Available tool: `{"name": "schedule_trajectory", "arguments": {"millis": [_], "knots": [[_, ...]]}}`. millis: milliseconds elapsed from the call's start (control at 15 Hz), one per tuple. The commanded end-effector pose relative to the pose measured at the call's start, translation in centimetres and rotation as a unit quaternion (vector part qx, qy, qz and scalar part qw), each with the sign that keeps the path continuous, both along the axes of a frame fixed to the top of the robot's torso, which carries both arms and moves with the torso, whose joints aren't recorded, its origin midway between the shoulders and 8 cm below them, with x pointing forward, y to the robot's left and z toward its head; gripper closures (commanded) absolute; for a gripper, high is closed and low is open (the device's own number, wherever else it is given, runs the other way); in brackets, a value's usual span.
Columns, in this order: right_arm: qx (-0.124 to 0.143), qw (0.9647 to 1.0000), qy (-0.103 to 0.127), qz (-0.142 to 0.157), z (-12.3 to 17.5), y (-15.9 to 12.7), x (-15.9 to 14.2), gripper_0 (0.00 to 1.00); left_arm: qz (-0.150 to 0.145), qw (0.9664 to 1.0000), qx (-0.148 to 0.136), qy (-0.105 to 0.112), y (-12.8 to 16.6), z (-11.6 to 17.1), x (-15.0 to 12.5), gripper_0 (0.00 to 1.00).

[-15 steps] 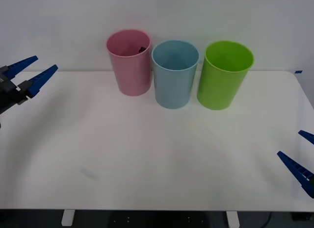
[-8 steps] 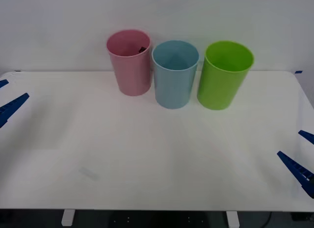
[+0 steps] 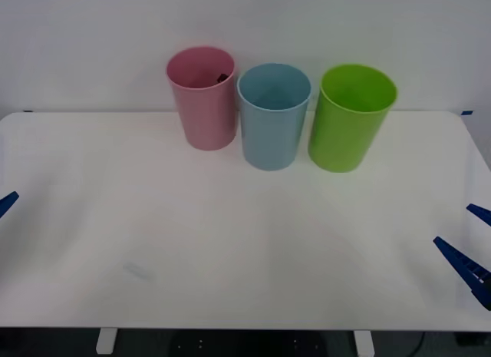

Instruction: Grasp the object on the table and drop it into the matching bin: aluminum can to the light blue bin, PET bottle to the pink bin.

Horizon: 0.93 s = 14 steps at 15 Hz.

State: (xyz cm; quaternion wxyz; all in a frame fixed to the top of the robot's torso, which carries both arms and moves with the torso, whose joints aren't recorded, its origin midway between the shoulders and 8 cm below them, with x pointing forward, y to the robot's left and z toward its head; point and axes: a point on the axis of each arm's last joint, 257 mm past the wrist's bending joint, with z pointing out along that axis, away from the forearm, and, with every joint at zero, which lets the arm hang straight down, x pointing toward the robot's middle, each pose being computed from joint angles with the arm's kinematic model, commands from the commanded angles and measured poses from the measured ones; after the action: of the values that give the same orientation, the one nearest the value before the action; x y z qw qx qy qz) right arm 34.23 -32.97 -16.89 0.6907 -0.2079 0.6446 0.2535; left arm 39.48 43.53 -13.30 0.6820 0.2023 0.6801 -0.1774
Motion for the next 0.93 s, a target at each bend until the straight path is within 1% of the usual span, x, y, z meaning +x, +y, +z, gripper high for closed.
{"name": "schedule_trajectory", "arguments": {"millis": [67,467,600,933], "knots": [[0.000,1.0000,0.000,0.000,0.0,0.0,0.0,0.00,0.008,0.9999,0.000,0.013,1.0,-1.1,-1.7,0.00],[0.000,1.0000,0.000,0.000,0.0,0.0,0.0,0.00,0.013,0.9992,-0.016,0.034,1.6,-2.8,-4.7,0.00],[0.000,1.0000,0.000,0.000,0.0,0.0,0.0,0.00,0.017,0.9988,-0.023,0.039,1.9,-3.0,-5.2,0.00],[0.000,1.0000,0.000,0.000,0.0,0.0,0.0,0.00,0.026,0.9981,-0.029,0.047,2.6,-3.4,-6.1,0.00]]}}
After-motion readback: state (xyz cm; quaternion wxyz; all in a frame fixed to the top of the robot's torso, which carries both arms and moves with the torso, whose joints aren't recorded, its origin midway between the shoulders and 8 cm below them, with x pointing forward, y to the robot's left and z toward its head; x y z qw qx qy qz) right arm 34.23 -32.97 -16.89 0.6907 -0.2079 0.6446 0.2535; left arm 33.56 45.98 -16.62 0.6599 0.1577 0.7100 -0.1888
